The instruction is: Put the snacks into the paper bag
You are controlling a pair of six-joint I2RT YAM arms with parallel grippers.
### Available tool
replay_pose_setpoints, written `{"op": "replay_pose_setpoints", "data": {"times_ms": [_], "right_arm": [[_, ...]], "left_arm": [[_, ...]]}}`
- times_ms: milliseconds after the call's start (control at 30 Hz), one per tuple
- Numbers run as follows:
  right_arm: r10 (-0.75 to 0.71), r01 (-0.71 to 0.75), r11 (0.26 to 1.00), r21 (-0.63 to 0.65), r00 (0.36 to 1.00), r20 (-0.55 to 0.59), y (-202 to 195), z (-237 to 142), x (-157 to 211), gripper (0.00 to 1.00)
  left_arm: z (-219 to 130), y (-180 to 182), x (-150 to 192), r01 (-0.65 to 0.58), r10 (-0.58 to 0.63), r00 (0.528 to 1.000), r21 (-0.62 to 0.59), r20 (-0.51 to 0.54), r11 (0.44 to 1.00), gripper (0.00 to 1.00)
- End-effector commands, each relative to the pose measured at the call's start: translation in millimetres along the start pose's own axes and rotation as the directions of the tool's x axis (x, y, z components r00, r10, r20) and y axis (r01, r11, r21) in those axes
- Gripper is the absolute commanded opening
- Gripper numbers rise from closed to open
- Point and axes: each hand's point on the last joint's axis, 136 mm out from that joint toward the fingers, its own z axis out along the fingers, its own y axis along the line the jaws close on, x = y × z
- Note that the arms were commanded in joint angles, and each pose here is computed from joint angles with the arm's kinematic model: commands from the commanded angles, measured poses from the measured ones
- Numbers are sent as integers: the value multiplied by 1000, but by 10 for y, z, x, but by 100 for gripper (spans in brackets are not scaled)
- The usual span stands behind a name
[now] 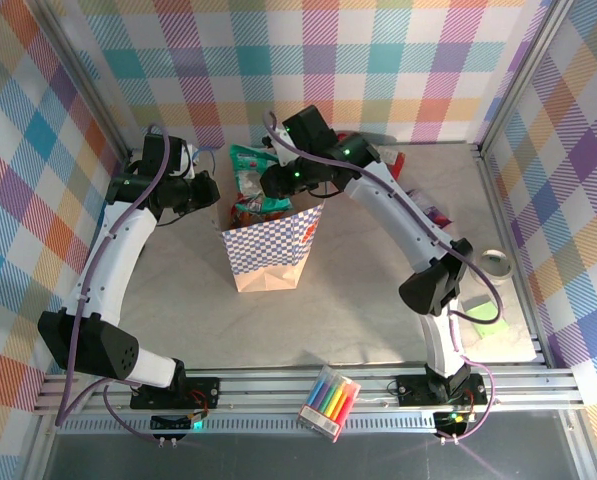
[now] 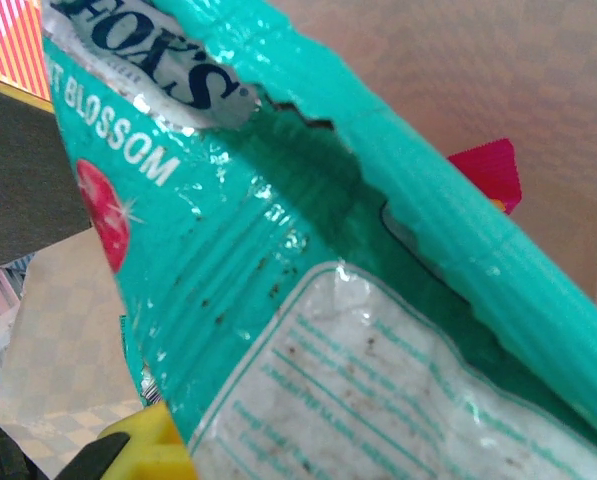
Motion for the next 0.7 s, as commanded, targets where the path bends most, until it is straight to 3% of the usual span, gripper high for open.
{"op": "replay_pose_setpoints", "data": {"times_ms": [0,667], "right_arm": [[-27,26,998,-59,1000,-11,131,21,-2,19],[-12,11,1000,-5,989,-146,13,248,321,25]], "left_arm": [[-83,-17,8,8,-8,1000,18,11,1000,15],[-69,-5,9,14,-14,1000,13,5,1000,15]]}}
